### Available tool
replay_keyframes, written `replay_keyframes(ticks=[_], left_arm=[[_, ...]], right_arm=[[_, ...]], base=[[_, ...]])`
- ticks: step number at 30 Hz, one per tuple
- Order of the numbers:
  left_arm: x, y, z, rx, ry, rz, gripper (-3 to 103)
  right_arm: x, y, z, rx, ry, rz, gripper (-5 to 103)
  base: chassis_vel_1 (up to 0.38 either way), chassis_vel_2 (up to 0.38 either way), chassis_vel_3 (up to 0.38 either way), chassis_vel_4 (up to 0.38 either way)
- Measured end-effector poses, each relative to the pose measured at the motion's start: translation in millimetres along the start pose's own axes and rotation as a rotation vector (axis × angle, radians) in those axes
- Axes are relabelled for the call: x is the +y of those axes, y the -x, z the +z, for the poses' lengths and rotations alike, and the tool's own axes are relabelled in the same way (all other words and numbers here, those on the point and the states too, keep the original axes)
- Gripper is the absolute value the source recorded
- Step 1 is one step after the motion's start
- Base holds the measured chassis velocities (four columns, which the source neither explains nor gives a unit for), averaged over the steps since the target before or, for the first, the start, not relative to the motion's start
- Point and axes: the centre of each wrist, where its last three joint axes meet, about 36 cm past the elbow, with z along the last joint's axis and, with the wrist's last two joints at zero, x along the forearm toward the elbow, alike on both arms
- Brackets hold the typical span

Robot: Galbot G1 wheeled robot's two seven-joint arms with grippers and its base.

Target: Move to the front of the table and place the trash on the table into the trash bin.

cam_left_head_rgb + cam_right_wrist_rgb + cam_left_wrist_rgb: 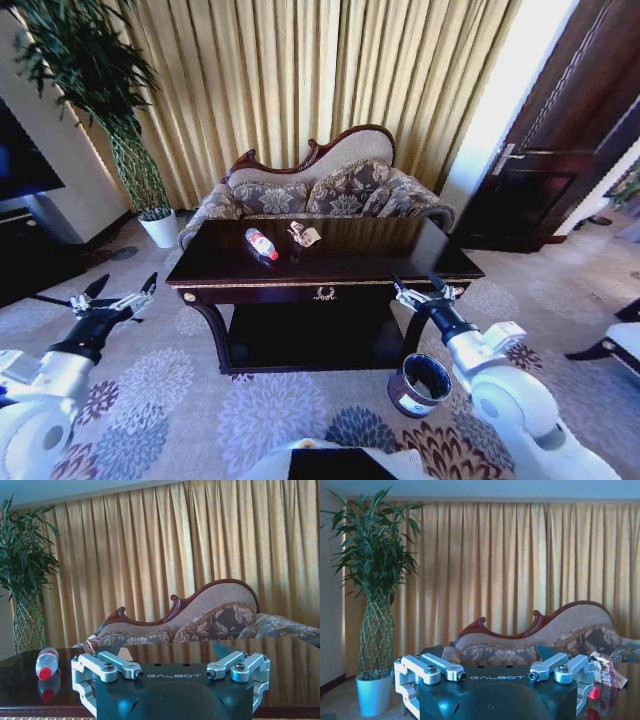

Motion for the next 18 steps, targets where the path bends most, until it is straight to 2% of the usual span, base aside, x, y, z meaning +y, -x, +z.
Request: replay_keyframes(ticks=[6,18], left_arm=[[-0.1,0.0,0.4,0.007,0.017,-0.009,100],[-1.5,1.0,1.4,0.002,0.013,0.002,100]], right_arm=[[1.3,0.5,2.4,0.007,0.0,-0.004,100],[1.9,0.2,3.8,0.013,-0.006,-0.002,100]], base=[[-0.07,0.063,0.058,-0.07],[-0.202,0.199,0.21,-0.183]])
